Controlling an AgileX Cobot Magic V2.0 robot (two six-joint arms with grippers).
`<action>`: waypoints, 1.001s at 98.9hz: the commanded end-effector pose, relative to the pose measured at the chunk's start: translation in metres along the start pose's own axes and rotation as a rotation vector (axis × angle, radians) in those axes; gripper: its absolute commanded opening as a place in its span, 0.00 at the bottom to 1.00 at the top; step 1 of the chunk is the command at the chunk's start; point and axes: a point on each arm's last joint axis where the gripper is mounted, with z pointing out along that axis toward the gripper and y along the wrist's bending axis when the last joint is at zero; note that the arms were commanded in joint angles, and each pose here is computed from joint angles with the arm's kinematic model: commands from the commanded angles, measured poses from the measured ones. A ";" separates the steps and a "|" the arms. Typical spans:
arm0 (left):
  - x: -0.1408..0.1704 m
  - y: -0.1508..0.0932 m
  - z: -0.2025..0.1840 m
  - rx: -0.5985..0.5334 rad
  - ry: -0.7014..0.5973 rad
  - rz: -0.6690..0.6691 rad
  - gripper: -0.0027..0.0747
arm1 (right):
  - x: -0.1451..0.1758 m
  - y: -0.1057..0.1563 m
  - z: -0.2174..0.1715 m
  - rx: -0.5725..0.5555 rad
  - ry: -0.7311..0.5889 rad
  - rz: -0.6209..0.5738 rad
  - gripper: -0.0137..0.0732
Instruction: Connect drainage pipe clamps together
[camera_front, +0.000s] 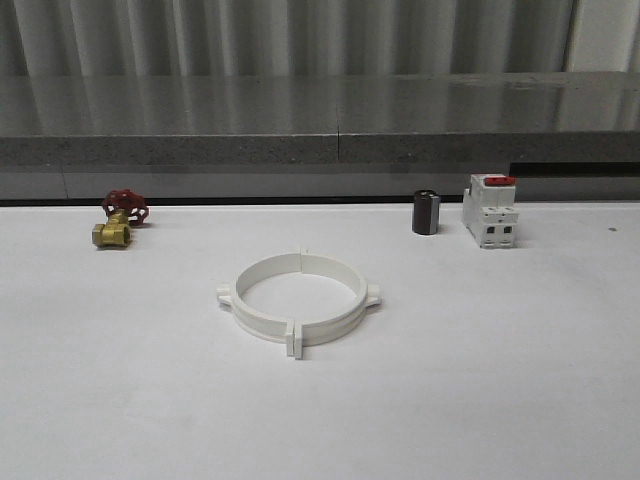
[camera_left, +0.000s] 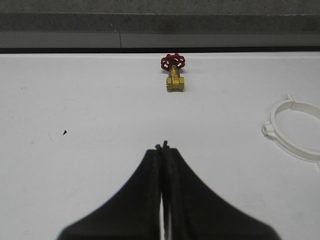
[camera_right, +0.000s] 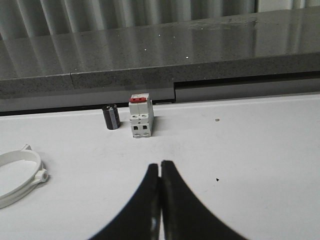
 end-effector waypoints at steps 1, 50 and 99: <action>-0.014 0.000 -0.003 -0.002 -0.094 -0.011 0.01 | -0.013 0.001 -0.003 -0.006 -0.108 0.001 0.02; 0.010 0.006 0.002 -0.034 -0.269 -0.048 0.01 | -0.013 0.001 -0.003 -0.006 -0.108 0.001 0.02; 0.090 0.012 0.009 -0.042 -0.387 -0.024 0.01 | -0.013 0.001 -0.003 -0.006 -0.108 0.001 0.02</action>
